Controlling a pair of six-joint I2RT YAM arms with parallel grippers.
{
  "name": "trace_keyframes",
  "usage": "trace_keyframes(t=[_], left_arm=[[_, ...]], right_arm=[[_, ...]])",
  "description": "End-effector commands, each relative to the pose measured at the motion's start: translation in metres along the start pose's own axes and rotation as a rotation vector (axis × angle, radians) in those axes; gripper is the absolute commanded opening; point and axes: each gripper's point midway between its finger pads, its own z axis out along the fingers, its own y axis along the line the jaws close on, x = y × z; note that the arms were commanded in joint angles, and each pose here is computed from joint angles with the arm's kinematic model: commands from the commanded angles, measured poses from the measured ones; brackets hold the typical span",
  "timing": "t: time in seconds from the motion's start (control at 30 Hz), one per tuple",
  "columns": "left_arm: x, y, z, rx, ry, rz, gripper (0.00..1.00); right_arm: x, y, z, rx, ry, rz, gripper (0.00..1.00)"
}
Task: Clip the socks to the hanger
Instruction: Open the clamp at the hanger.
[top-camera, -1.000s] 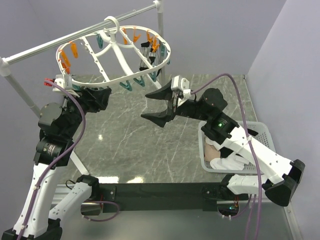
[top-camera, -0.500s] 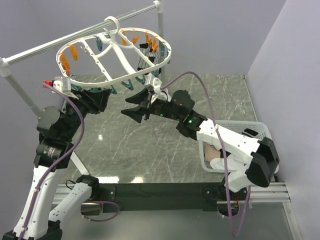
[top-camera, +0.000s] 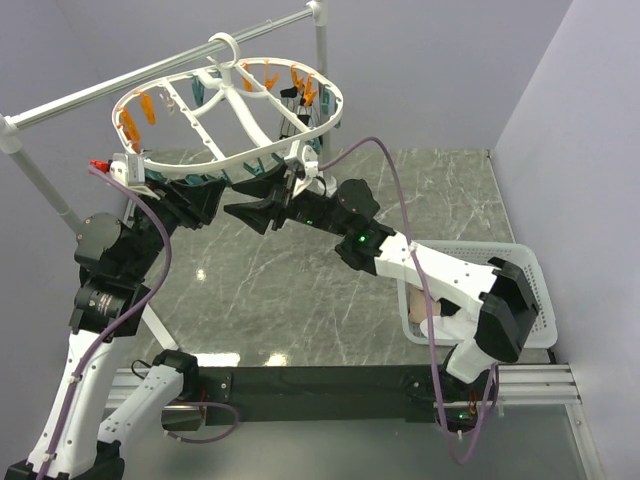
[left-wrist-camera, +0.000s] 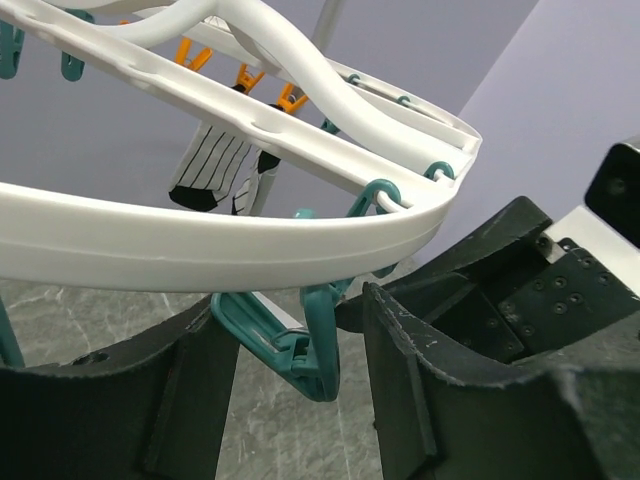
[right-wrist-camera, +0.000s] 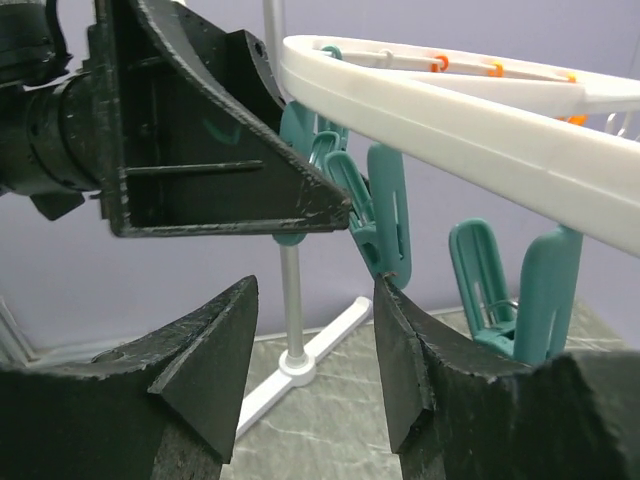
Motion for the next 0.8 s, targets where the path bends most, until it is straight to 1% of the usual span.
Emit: trace_keyframes(t=[0.0,0.23,0.63,0.67,0.7,0.77], left_arm=[[-0.011,-0.010,-0.002,0.046,-0.038,0.019,0.56],[-0.013,-0.008,-0.003,0.036,-0.043,0.027,0.56],[-0.017,-0.007,-0.005,0.023,-0.060,0.041,0.56],[-0.017,-0.006,-0.005,0.019,-0.061,0.041,0.56],[-0.018,-0.006,-0.005,0.018,-0.063,0.042,0.56],[-0.016,-0.004,-0.003,0.010,-0.057,0.042,0.56]], right_arm=[[-0.029,0.005,0.014,-0.035,-0.111,-0.007,0.56],[-0.034,-0.001,0.021,-0.022,-0.149,-0.035,0.54],[-0.027,-0.014,0.033,0.008,-0.148,-0.070,0.54],[-0.025,-0.017,0.034,0.013,-0.145,-0.073,0.53],[-0.026,-0.017,0.034,0.014,-0.149,-0.076,0.49],[-0.026,-0.018,0.034,0.018,-0.156,-0.080,0.45]])
